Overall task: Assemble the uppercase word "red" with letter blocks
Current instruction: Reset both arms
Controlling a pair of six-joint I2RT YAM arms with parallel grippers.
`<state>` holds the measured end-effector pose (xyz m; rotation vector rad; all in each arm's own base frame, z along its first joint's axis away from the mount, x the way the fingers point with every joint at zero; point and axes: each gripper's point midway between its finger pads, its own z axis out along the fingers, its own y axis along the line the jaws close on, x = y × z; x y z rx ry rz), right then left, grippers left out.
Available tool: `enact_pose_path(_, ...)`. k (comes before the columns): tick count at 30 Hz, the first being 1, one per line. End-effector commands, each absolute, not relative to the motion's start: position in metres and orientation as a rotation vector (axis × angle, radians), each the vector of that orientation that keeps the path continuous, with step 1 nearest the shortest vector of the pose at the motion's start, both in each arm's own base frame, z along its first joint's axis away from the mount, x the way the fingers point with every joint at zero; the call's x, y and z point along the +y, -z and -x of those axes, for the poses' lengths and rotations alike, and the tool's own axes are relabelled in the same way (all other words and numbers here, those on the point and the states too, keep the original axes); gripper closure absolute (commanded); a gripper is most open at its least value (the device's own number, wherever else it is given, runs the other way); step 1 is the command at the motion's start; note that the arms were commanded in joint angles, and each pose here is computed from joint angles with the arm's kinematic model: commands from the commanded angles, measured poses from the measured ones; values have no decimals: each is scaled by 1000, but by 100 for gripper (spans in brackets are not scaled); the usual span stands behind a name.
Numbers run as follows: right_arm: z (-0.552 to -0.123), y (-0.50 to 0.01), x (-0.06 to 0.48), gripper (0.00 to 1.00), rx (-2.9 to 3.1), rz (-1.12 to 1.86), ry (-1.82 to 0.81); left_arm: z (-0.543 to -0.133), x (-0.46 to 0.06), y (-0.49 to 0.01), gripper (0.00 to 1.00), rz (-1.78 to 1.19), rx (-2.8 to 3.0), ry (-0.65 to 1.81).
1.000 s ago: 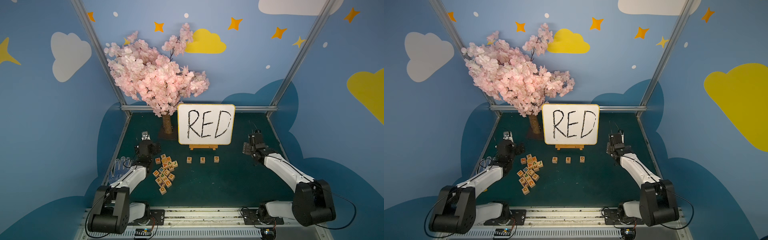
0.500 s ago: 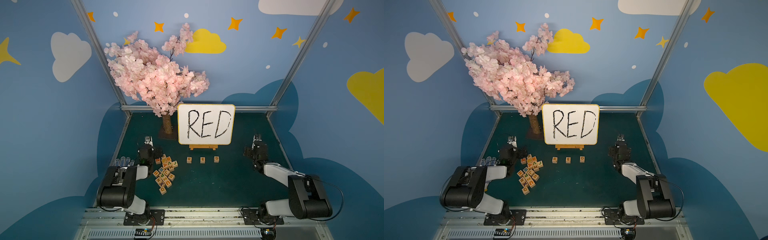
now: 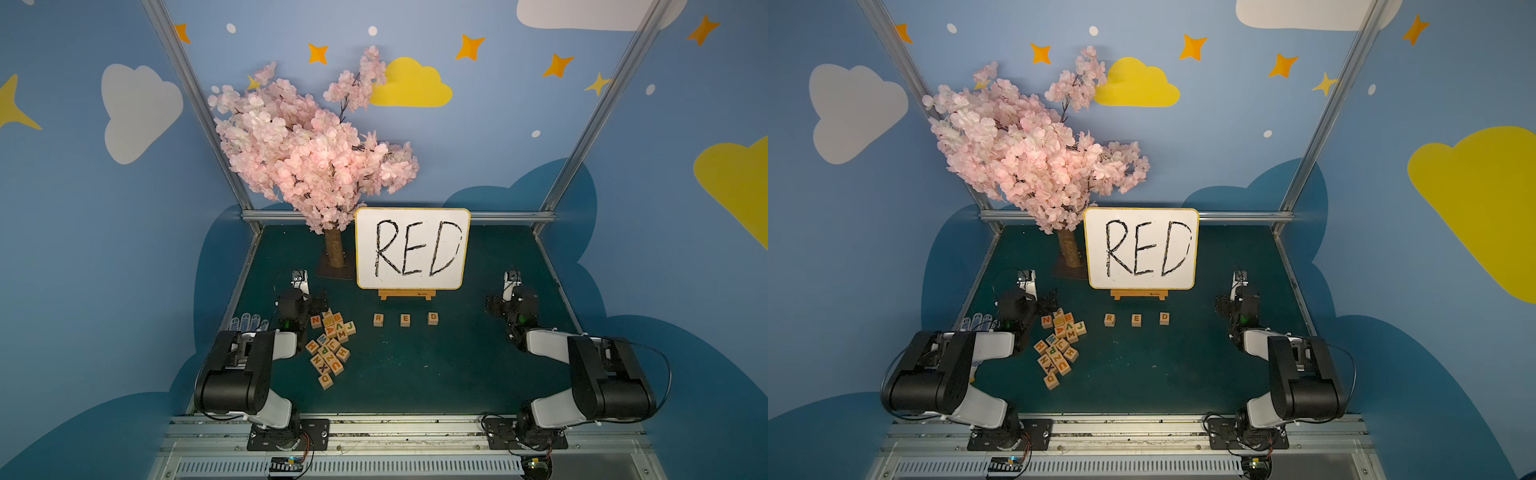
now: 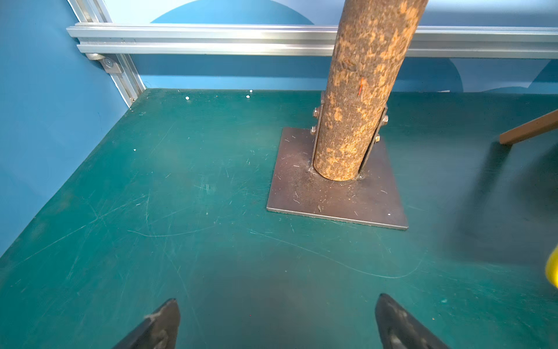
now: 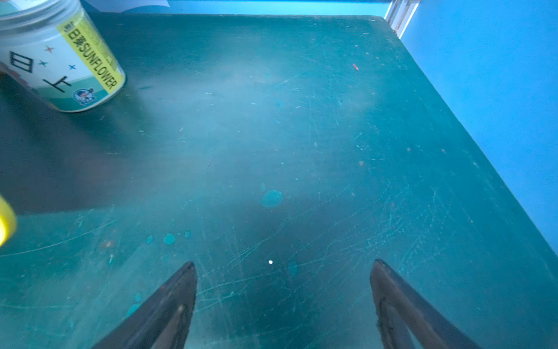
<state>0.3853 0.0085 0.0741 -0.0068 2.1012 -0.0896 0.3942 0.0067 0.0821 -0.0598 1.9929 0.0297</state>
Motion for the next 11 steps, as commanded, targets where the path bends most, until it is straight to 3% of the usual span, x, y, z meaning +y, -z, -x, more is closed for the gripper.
enact_pose_path(1, -393, -86, 11, 11, 2060, 17, 70, -395, 5, -82, 1, 47, 1981, -22)
enact_pose_path(11, -392, -86, 9, 11, 2062, 10, 60, -395, 6, -83, 1, 48, 1980, -23)
